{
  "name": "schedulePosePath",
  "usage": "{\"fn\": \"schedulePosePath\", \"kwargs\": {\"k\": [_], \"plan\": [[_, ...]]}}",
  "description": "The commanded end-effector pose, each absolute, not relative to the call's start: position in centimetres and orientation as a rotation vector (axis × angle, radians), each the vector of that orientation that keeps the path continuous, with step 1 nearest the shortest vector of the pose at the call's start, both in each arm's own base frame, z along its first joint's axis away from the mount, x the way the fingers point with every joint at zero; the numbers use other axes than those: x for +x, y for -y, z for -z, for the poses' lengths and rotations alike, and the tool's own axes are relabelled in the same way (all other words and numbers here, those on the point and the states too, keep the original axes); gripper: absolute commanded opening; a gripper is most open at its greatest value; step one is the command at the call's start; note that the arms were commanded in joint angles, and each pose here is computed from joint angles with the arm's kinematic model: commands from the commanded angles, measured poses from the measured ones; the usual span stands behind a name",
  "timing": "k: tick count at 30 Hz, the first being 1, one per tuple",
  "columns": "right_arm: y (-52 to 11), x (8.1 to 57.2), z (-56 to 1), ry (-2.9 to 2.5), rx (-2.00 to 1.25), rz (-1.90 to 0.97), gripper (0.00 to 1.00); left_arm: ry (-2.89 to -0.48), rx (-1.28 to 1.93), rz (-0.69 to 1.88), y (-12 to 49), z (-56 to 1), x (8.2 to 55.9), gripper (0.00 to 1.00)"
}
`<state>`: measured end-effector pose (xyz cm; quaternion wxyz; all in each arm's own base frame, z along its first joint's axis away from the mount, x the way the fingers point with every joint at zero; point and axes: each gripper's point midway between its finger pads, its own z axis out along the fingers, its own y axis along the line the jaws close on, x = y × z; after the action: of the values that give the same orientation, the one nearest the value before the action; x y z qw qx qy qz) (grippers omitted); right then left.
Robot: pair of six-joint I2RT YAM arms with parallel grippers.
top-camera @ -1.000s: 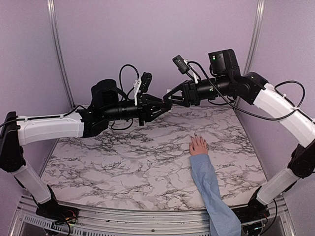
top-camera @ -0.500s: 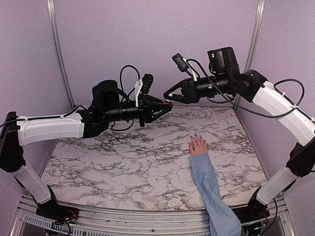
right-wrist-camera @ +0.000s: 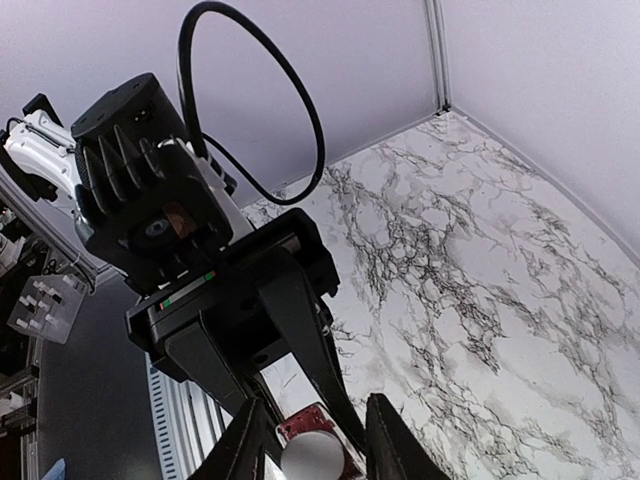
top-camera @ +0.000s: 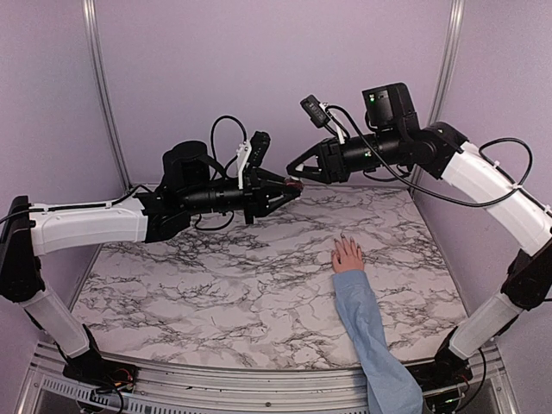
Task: Paint the nails
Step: Unscrew the nail polish bottle.
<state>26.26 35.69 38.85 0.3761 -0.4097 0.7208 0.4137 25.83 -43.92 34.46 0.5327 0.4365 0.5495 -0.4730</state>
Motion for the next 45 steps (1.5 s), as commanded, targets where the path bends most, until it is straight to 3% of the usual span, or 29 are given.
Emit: {"fn": "schedulePosePath", "kwargs": {"k": [1, 5, 12, 20, 25, 45], "plan": [[-35.4, 26.0, -40.2, -1.808, -1.058, -1.053, 0.32, -1.27, 1.036, 1.121, 43.7, -35.9, 25.5, 0.0], [-35.2, 26.0, -40.0, -1.812, -1.059, -1.038, 0.25, -1.27, 1.036, 1.125, 43.8, -35.9, 25.5, 0.0], [-35.0, 26.1, -39.5, -1.826, -1.059, -1.022, 0.24, -1.272, 1.032, 1.13, 44.0, -36.0, 25.6, 0.0], [-35.2, 25.9, -40.1, -1.794, -1.072, -1.024, 0.06, -1.282, 1.019, 1.134, 44.0, -36.0, 25.9, 0.0], [-35.5, 25.1, -41.0, -1.738, -1.114, -0.99, 0.0, -1.296, 1.012, 1.143, 44.1, -35.8, 26.0, 0.0], [-35.3, 23.3, -42.6, -1.625, -1.164, -0.938, 0.0, -1.299, 0.986, 1.173, 44.1, -36.0, 26.1, 0.0]]}}
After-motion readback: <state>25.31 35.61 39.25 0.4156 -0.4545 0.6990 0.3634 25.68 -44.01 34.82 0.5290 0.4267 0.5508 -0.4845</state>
